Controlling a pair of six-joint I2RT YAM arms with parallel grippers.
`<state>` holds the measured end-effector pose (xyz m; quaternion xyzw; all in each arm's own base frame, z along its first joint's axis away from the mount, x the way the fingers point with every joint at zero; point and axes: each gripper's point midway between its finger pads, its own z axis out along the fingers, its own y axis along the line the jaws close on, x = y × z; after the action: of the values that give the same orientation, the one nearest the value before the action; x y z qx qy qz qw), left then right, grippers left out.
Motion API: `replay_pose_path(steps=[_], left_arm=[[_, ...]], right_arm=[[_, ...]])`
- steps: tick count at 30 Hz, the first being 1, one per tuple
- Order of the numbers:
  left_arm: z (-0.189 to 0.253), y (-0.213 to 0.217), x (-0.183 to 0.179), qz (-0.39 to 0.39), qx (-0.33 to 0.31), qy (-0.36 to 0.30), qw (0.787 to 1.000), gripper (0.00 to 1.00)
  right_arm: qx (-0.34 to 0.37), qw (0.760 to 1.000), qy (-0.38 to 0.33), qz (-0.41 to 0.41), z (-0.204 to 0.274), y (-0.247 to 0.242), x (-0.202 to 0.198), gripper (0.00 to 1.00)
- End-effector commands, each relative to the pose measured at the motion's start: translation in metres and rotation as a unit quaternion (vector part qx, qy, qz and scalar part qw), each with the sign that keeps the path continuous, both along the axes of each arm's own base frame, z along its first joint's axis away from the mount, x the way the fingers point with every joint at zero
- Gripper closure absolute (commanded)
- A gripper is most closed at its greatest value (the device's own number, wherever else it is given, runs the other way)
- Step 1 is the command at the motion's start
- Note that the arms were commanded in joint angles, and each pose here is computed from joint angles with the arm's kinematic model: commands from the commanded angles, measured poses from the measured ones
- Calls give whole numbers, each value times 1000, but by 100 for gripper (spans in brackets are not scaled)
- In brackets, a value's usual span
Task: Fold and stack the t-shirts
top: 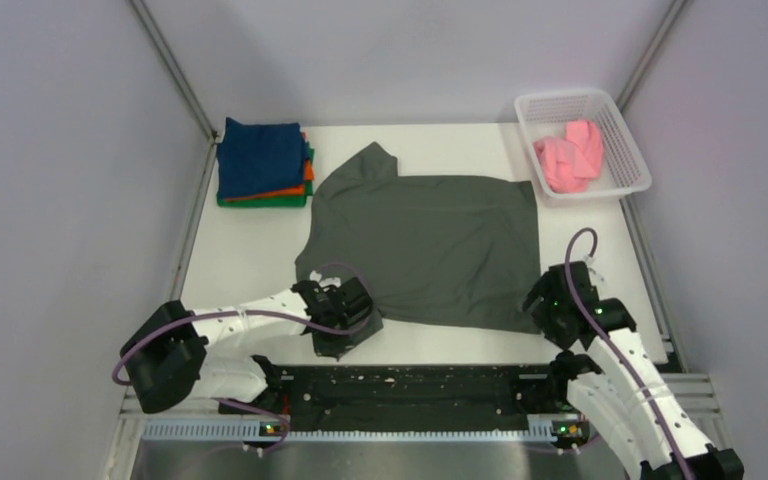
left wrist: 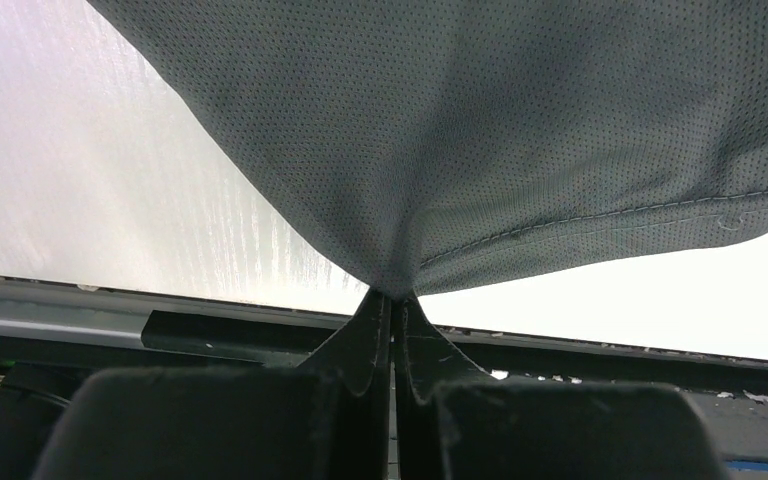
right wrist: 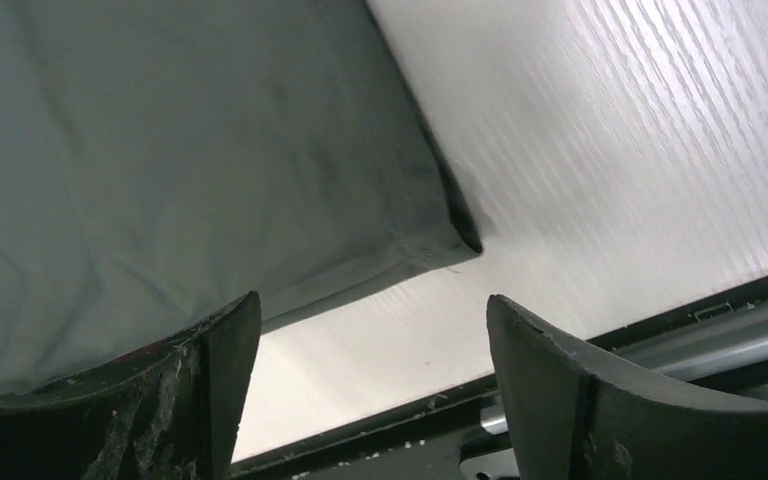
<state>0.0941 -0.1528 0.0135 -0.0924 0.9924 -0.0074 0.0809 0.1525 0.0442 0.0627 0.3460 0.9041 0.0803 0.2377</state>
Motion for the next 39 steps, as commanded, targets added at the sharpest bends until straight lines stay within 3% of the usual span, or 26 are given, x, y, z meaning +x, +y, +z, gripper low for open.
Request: replay_pose_path(steps=[1,5,13,17,19,23,27,30,34,39], left_arm=[[5,-1,10,-1,-8,-25,1000,100],[5,-3,11,-2,-13,-25,1000,100],[5,-2,11,2,-20,-24,1000,100],[6,1,8,6,-21,-22,1000,100],[7,5,6,4,-18,-20,1000,100],[7,15,-11,6,-14,8,1000,100],[11,34,-32,18,0,35,999,100],[20,32,-40,18,-32,40,999,100],[32,23,-26,16,-63,-3,998,100],[52,-23,1,-22,-133,-39,990,100]], right_arm=[[2,999,18,-49,-18,-6,-7,20],[18,998,20,-58,-42,-1,-7,36],[2,997,18,-78,-59,-8,-1,57],[-2,997,17,-80,-59,-9,1,79],[2,997,19,-72,-59,-7,0,100],[-1,997,36,-66,-46,-8,-13,100],[51,997,13,-59,-28,7,-16,100],[62,997,10,-55,-16,10,-20,100],[50,997,9,-53,-11,6,-22,100],[76,997,0,-30,-14,18,-15,100]])
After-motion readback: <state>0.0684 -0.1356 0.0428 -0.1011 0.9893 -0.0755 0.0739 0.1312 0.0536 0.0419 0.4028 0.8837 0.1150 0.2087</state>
